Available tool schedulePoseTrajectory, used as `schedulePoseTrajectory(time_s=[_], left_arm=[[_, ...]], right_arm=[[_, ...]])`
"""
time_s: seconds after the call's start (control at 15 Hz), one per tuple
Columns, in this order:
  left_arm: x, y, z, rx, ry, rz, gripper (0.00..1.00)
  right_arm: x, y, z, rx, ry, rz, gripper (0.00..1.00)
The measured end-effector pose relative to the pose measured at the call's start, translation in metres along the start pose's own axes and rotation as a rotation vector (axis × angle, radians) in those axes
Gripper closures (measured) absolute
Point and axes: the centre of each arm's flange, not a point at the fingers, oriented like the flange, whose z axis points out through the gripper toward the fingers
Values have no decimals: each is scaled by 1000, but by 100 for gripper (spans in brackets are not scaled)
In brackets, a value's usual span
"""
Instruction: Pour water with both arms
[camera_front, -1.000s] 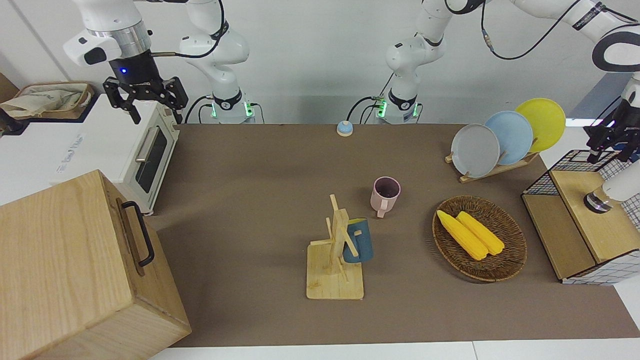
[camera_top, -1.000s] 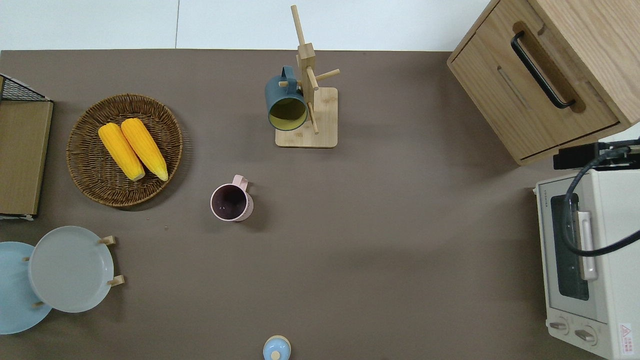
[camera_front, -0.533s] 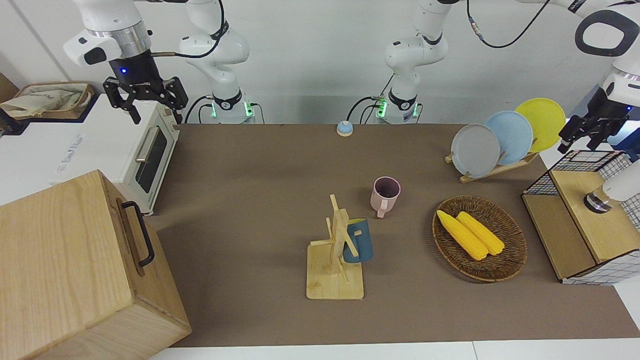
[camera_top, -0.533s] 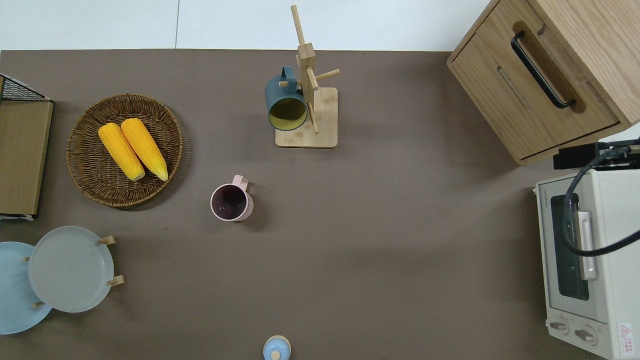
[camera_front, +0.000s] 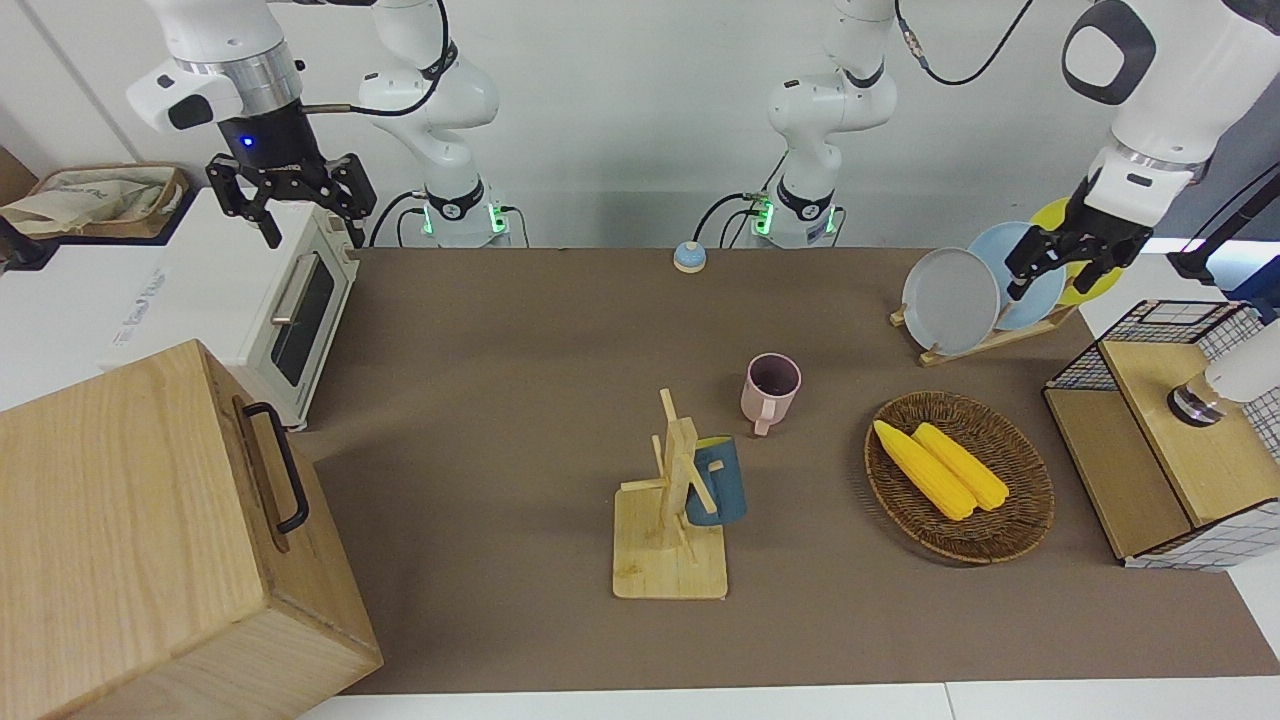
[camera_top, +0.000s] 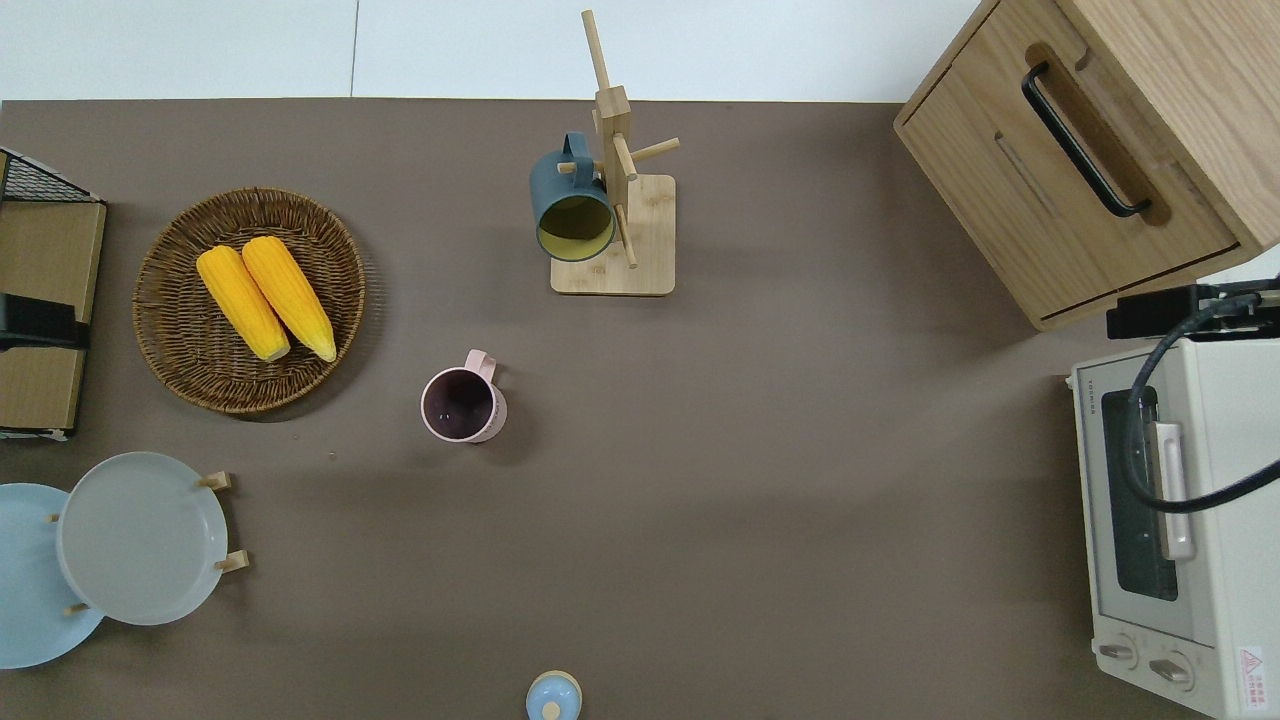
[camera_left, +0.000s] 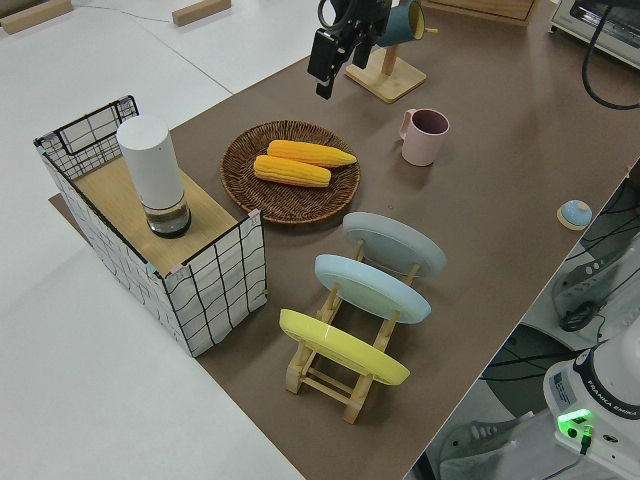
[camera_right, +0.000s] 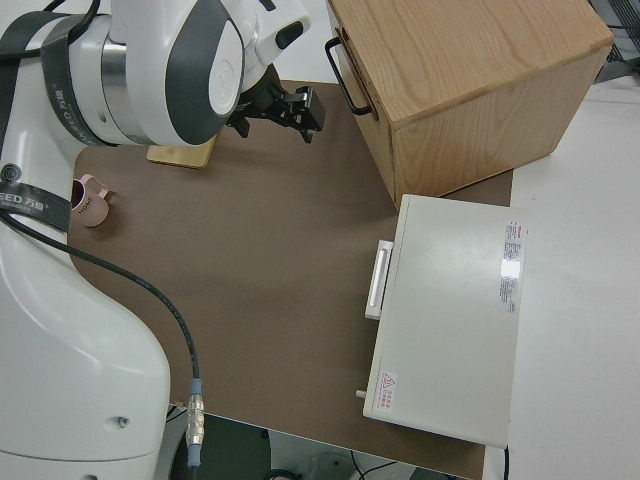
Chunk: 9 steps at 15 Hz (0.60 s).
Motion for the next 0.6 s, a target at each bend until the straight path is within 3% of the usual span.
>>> schedulePoseTrajectory(time_s=[0.13,0.33,0.6], left_arm=[[-5,32,-2,-4,-27,-15,0],[-10,58,-4,-25,-46,-1,0],[-16,63,-13,-58,-46,-2,0]], right_arm=[[0,0,0,0,0,0,1],[0,0,0,0,0,0,1],[0,0,0,0,0,0,1]])
